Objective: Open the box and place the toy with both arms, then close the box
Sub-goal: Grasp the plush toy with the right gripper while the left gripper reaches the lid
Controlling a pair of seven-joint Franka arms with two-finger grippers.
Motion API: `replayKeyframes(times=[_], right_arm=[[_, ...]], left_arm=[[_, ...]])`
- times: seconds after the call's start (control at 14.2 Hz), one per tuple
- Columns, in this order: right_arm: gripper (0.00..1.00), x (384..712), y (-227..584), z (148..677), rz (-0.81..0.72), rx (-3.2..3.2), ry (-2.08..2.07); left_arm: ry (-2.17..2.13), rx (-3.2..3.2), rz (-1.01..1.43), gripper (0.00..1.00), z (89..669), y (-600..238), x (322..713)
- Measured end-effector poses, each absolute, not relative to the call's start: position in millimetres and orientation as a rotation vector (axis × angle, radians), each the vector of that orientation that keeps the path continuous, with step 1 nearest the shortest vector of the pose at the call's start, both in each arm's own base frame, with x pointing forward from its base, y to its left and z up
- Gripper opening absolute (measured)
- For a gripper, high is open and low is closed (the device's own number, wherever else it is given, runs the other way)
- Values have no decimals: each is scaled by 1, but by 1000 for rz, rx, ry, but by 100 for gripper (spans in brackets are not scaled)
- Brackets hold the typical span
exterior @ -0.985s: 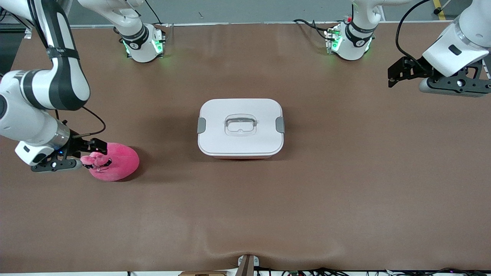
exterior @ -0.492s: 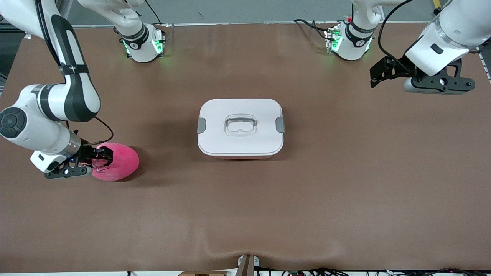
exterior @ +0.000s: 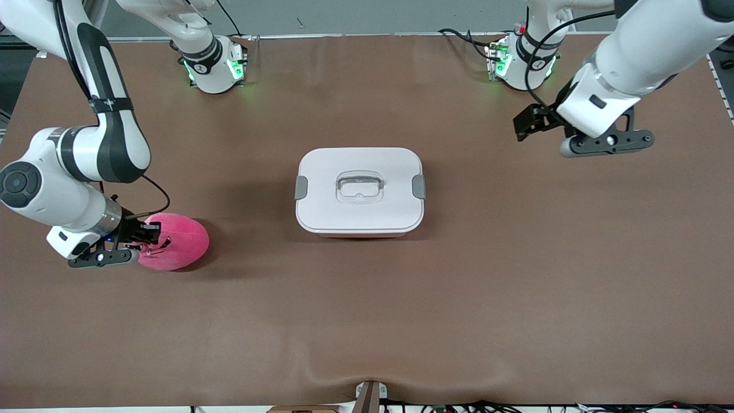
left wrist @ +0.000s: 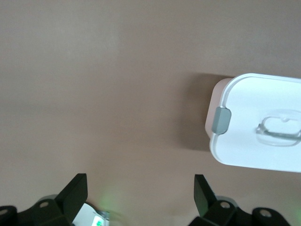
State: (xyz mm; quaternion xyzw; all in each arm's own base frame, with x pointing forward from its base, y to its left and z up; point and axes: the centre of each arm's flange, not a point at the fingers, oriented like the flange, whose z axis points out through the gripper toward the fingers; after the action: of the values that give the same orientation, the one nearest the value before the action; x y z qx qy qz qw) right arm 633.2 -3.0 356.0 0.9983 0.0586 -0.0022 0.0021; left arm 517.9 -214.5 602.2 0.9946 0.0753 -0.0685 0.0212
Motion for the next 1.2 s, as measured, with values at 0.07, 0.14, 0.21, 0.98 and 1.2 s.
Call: replayKeyframes(times=[0.07, 0.14, 0.21, 0.98, 1.2], right_arm=[[7, 633, -3, 356, -7, 3132, 184], [7, 633, -3, 356, -7, 3132, 185], [7, 633, -3, 356, -7, 3132, 185], [7, 632, -2, 393, -78, 3136, 187], [7, 625, -2, 419, -91, 3139, 189]], left_arm=[[299, 3084, -228, 100, 598, -227, 515], [366, 3084, -242, 100, 594, -239, 511], [428, 3084, -253, 100, 590, -251, 507], [1042, 2942, -211, 100, 556, -358, 472], [1302, 2854, -120, 100, 525, -400, 464]])
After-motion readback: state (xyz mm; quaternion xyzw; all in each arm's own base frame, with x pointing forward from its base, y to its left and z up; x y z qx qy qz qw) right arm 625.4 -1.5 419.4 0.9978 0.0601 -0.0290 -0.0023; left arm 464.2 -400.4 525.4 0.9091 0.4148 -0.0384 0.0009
